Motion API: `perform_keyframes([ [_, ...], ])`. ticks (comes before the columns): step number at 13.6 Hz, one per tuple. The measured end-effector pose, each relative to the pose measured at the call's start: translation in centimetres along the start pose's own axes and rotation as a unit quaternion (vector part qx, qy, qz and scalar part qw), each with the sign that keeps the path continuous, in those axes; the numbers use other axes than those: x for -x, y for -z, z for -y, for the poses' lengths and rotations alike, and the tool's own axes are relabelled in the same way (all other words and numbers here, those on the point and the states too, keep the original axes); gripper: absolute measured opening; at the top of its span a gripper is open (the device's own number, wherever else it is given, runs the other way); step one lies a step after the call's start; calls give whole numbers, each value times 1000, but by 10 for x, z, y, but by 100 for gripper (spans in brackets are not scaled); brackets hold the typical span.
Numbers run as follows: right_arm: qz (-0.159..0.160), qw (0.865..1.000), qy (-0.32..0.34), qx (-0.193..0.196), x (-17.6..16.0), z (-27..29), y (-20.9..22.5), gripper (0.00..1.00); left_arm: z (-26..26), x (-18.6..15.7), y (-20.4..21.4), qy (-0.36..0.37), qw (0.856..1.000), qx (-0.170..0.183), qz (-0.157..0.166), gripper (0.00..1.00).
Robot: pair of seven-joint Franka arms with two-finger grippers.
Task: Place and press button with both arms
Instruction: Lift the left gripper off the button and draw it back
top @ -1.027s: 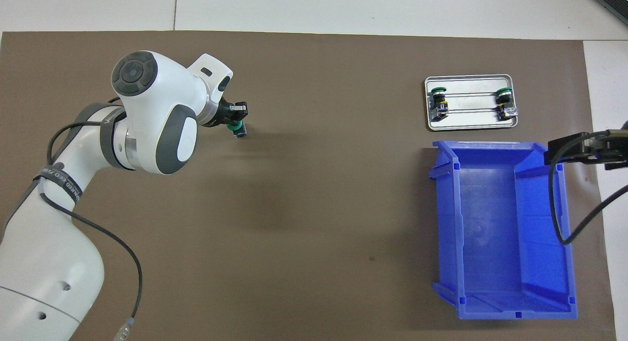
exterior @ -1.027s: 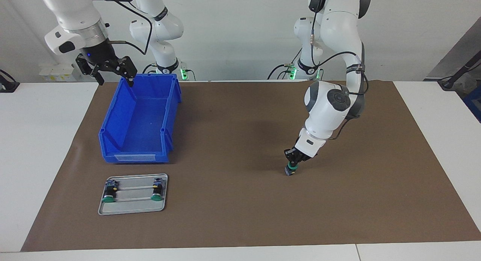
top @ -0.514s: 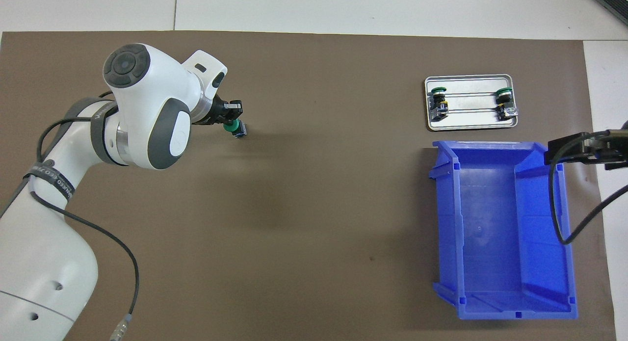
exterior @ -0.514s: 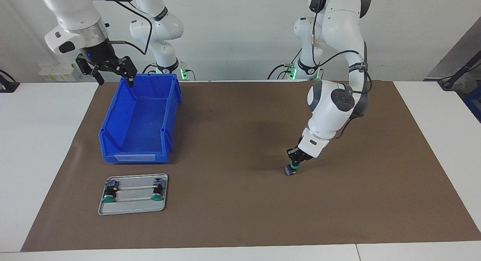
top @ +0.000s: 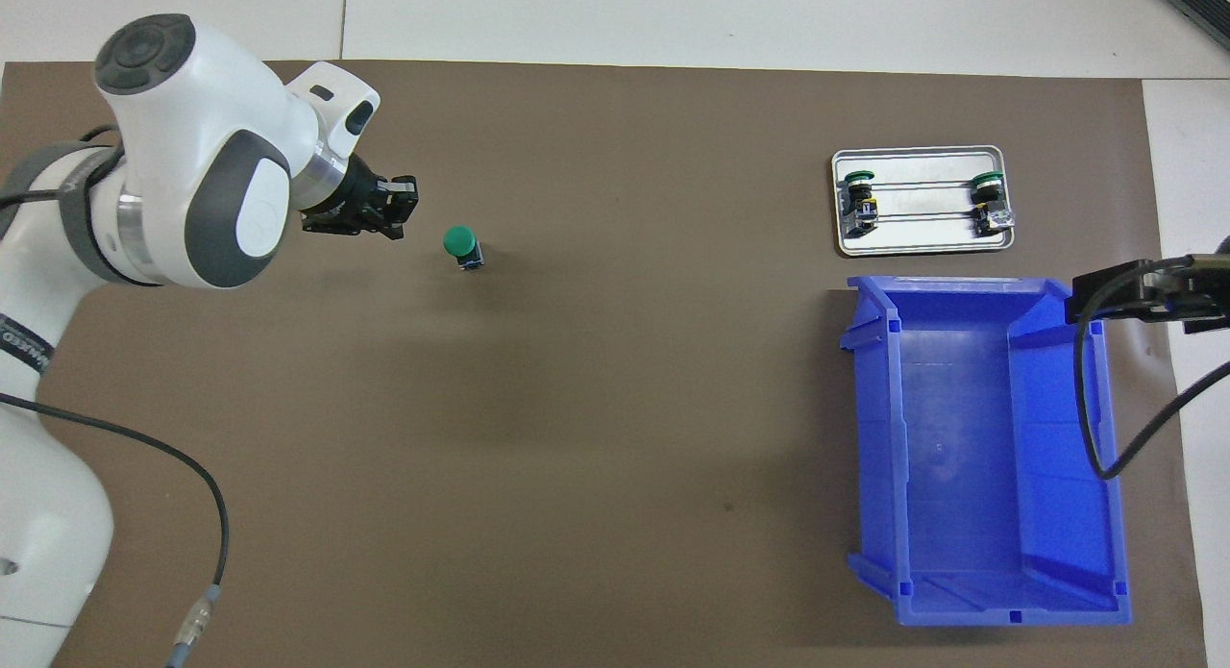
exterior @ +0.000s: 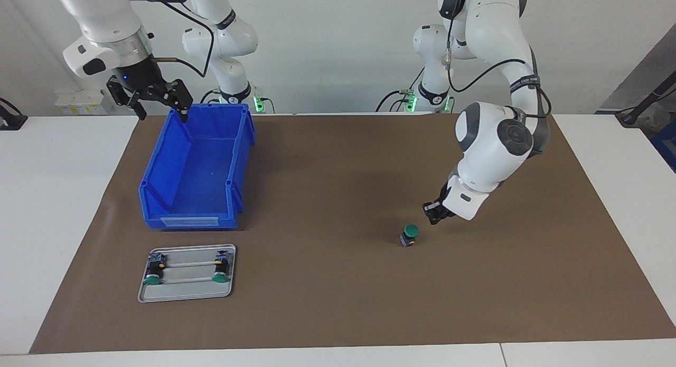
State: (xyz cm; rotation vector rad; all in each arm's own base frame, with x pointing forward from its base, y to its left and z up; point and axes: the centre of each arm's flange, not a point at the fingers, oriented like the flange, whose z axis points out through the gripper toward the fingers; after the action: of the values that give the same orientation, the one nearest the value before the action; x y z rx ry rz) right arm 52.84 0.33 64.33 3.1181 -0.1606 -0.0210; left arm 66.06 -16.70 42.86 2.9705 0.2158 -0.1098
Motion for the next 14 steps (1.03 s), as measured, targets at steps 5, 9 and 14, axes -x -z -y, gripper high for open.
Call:
perform_keyframes([
  [5,0,1000,0,0,0,0,0,100,83,-11,59,-23,998,-13,52,1],
  [9,0,1000,0,0,0,0,0,100,105,11,110,-52,995,-52,61,1],
  [14,0,1000,0,0,0,0,0,100,109,69,169,-57,996,-56,46,19],
])
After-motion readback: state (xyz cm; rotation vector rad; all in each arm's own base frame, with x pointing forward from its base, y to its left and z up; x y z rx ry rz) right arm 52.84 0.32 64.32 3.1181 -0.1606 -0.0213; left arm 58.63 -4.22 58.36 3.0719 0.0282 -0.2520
